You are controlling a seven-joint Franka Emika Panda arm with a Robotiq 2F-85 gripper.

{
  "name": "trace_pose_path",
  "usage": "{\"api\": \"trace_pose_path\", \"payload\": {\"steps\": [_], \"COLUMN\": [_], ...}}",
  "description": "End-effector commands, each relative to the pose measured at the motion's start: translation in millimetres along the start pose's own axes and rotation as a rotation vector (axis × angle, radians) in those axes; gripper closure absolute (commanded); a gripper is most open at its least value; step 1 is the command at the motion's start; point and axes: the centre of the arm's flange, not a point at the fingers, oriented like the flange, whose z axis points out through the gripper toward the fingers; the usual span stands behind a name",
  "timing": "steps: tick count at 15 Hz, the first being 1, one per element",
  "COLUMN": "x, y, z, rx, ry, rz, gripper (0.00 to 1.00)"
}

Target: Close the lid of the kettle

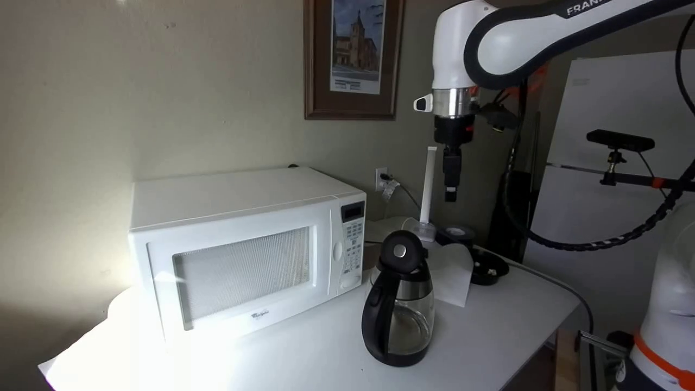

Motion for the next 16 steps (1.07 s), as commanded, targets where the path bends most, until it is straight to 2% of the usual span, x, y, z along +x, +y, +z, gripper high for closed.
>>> {"api": "trace_pose_path", "payload": {"steps": [1, 5, 12, 13, 14, 16], "x": [22.8, 44.1, 67.9, 70.0, 71.7, 74.0], "y": [-37.8, -67.4, -76.6, -77.2, -78.7, -80.8], "z": [-13.3, -8.4, 6.5, 7.8, 10.0, 14.3], "rx": [0.016, 0.042, 0.076, 0.078, 0.084, 0.100], "ry": [0.042, 0.075, 0.124, 0.127, 0.117, 0.099], "rz": [-0.093, -0.144, -0.137, -0.134, -0.131, -0.134], "gripper": [0.00, 0.00, 0.00, 0.25, 0.26, 0.42]}}
